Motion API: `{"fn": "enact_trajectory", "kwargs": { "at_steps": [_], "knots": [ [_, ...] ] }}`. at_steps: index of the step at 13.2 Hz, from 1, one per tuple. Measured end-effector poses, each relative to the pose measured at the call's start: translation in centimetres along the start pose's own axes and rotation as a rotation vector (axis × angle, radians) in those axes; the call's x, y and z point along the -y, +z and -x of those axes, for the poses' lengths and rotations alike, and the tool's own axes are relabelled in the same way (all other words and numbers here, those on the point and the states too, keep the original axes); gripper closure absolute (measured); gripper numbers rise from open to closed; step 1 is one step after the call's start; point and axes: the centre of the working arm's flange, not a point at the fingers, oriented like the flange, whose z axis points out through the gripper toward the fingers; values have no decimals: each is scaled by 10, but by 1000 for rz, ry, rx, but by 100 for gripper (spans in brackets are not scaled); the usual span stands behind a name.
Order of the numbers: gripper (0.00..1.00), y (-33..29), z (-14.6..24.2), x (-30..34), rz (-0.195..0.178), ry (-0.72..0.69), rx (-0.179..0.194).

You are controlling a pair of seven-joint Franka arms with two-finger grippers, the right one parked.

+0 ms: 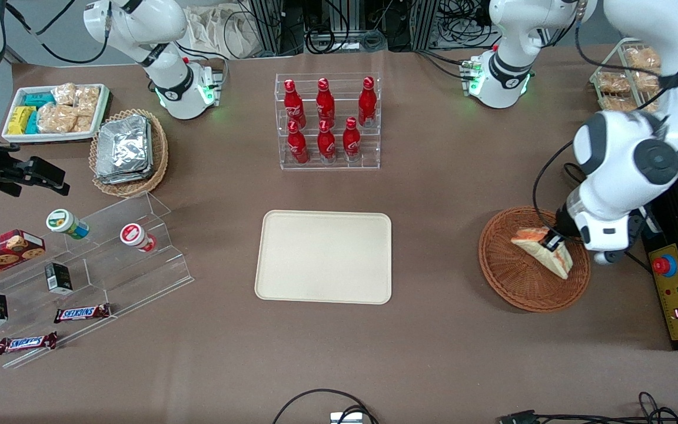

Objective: Place sandwich from basket to tray
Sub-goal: 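Lift the sandwich with the left gripper and carry it toward the cream tray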

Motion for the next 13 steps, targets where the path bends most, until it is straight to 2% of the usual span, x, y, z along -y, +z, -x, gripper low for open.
{"fn": "enact_trajectory", "kwargs": {
  "at_steps": [1,3,5,6,10,13],
  "knots": [
    [82,-40,7,-15,4,51,0],
    [82,-108,37,-51,34,169,-18],
    [82,-146,77,-77,9,288,-27],
    [82,-156,95,-88,1,333,-33],
    [82,-164,138,-119,16,473,-30],
    [82,-151,172,-150,35,632,6]
  ]
}}
